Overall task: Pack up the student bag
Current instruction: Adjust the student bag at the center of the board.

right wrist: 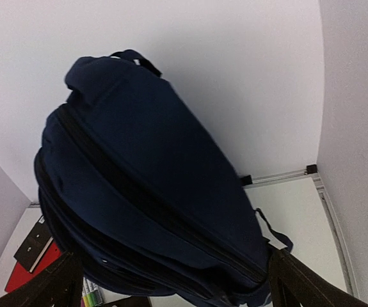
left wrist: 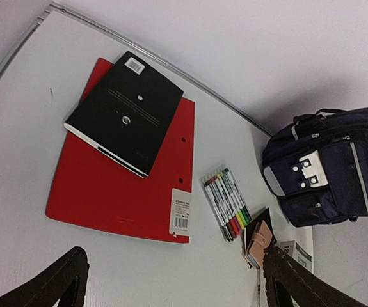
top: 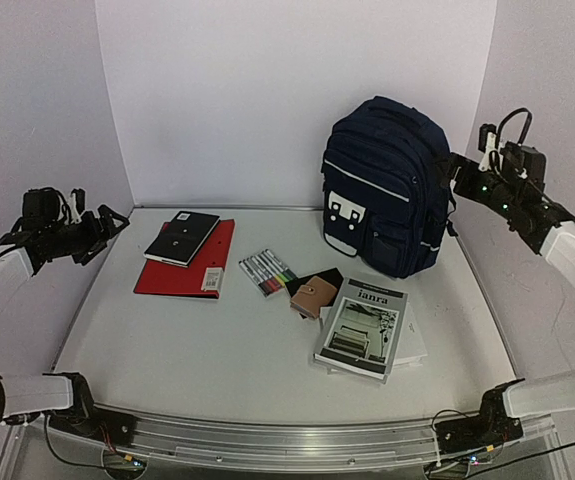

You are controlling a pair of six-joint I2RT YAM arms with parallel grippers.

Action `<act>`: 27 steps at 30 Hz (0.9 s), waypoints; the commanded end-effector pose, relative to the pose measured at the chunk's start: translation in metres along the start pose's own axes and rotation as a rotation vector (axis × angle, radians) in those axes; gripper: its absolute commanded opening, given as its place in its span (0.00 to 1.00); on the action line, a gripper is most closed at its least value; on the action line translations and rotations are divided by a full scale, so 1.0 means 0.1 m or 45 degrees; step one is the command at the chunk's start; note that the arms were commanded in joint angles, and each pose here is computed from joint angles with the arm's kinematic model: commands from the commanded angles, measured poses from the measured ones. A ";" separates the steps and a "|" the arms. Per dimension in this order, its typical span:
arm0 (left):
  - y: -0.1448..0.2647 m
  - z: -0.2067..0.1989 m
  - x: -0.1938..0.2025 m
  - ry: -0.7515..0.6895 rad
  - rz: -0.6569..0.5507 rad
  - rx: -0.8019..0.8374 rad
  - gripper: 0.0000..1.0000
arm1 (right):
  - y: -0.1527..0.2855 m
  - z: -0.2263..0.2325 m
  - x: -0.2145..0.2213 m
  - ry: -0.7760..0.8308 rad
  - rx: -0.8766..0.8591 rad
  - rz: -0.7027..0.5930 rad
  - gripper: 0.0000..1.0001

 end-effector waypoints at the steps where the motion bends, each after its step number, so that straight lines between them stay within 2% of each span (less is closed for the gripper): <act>1: -0.07 -0.32 -0.01 -0.024 -0.008 0.191 0.94 | -0.15 0.24 -0.11 0.105 -0.081 0.049 0.98; 5: -0.09 -0.51 0.07 -0.022 0.014 0.258 0.94 | -0.38 0.13 -0.01 0.195 0.024 0.158 0.96; 11: -0.18 -0.59 0.23 0.013 0.073 0.281 0.94 | -0.50 0.00 0.13 0.287 0.104 0.233 0.83; 15: -0.26 -0.66 0.28 -0.002 0.114 0.308 0.85 | -0.61 0.01 0.18 0.314 0.085 0.257 0.61; 20: -0.36 -0.80 0.31 -0.029 0.149 0.350 0.85 | -0.83 0.04 0.20 0.312 0.051 0.253 0.43; 24: -0.45 -0.95 0.34 -0.044 0.170 0.402 0.84 | -0.97 -0.03 0.10 0.314 0.127 0.154 0.22; 27: -0.49 -1.07 0.35 -0.048 0.177 0.440 0.84 | -1.05 -0.09 -0.02 0.332 0.193 0.053 0.17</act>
Point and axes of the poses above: each gripper's point midway between its finger pads, its own y axis back along the fingers, its own z axis along the line the jaws close on, x = y × z, the point moved 4 cm from there along y, back along the fingers, and after that the axes turned 10 degrees about -y, right-handed, at the moved point
